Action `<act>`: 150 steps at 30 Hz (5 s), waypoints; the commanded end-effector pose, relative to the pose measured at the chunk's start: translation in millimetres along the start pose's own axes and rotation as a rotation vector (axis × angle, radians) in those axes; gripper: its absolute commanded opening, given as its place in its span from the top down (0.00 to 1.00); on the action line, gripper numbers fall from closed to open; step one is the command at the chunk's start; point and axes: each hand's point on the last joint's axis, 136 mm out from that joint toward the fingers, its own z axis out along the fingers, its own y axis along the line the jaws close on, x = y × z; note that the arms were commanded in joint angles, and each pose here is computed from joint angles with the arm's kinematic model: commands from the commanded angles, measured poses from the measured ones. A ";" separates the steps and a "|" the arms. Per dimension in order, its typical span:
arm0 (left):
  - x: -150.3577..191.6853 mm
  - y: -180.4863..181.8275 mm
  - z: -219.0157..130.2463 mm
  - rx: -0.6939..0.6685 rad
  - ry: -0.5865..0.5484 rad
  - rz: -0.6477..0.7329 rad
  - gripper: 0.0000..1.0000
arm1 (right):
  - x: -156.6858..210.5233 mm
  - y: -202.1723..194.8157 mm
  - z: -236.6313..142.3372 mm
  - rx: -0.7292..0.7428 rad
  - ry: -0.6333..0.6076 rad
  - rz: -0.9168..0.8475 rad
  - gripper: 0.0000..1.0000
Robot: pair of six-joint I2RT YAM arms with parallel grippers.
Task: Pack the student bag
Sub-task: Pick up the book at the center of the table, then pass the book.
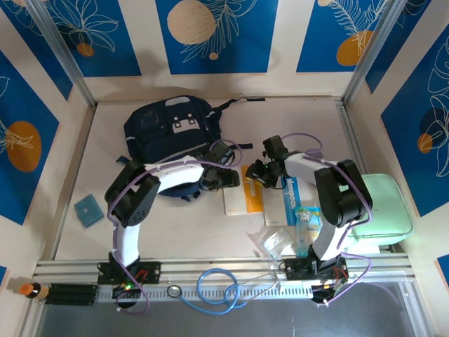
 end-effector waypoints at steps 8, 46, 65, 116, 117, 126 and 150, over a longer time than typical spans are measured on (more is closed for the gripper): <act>1.9 4.5 8.9 -0.034 0.024 -0.017 0.40 | 13.6 -19.1 13.2 0.070 0.059 0.045 0.55; -12.7 -57.4 -47.9 0.361 -0.123 0.068 0.66 | 16.1 -27.0 15.1 0.110 0.037 0.065 0.61; -16.9 -28.1 -22.9 0.240 -0.047 -0.047 0.90 | 15.0 -28.4 14.4 0.117 0.031 0.074 0.63; -156.9 53.5 -244.0 0.680 -0.692 -0.639 1.00 | -12.6 244.9 -84.9 -0.952 0.042 0.090 0.27; -156.1 54.4 -243.0 0.675 -0.690 -0.642 1.00 | -12.9 246.0 -85.0 -0.955 0.037 0.089 0.28; -150.0 61.7 -235.2 0.647 -0.681 -0.658 1.00 | -18.6 242.8 -94.5 -0.992 -0.011 0.081 0.52; -102.9 46.6 -191.4 0.100 -0.439 0.209 0.13 | -42.2 174.1 -145.2 -0.743 -0.315 -0.125 1.00</act>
